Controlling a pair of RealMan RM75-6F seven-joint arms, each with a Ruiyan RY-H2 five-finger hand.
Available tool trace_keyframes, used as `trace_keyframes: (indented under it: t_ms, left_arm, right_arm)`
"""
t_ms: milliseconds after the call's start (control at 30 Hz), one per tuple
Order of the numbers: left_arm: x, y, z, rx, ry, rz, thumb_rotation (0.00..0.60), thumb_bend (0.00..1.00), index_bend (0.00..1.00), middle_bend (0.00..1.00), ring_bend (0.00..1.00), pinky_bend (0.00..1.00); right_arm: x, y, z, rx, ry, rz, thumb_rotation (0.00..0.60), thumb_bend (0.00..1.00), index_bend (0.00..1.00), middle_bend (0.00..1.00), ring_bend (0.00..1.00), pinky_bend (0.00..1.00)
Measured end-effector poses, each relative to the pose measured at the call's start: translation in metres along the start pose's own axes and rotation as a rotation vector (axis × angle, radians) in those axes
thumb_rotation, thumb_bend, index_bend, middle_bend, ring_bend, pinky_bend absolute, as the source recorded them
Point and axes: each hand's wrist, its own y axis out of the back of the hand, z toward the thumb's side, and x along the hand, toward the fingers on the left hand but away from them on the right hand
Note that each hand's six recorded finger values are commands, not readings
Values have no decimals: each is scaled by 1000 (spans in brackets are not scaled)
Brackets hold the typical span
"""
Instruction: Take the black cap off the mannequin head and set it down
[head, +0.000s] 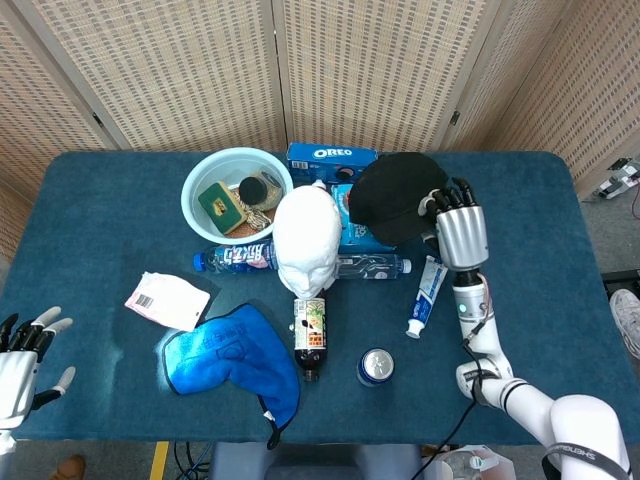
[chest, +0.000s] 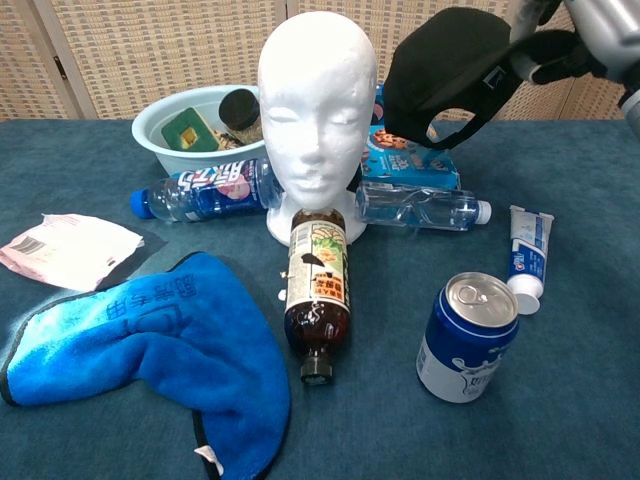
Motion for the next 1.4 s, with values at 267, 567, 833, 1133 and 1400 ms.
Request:
trace_keyframes:
  t_ms: [267, 567, 833, 1133, 1400]
  left_arm:
    - [-2, -1, -2, -4, 2, -3, 600, 258, 241, 135, 154, 0]
    - [-2, -3, 2, -9, -15, -5, 600, 257, 240, 135, 154, 0]
    - [-3, 0, 5, -6, -22, 3, 600, 257, 241, 135, 155, 0]
    - [-6, 4, 4, -2, -19, 14, 600, 257, 241, 135, 155, 0]
    - [-6, 6, 4, 6, -19, 15, 600, 257, 240, 135, 154, 0]
  right_arm:
    - [39, -18, 6, -6, 47, 68, 600, 458, 757, 490, 383, 242]
    - [77, -24, 2, -17, 25, 143, 600, 321, 584, 399, 292, 242]
    - [93, -22, 3, -25, -5, 213, 600, 91, 296, 253, 155, 161]
    - [108, -15, 7, -45, 4, 344, 600, 0, 0, 58, 0, 26]
    - [127, -1, 0, 28, 67, 443, 600, 0, 0, 5, 0, 0]
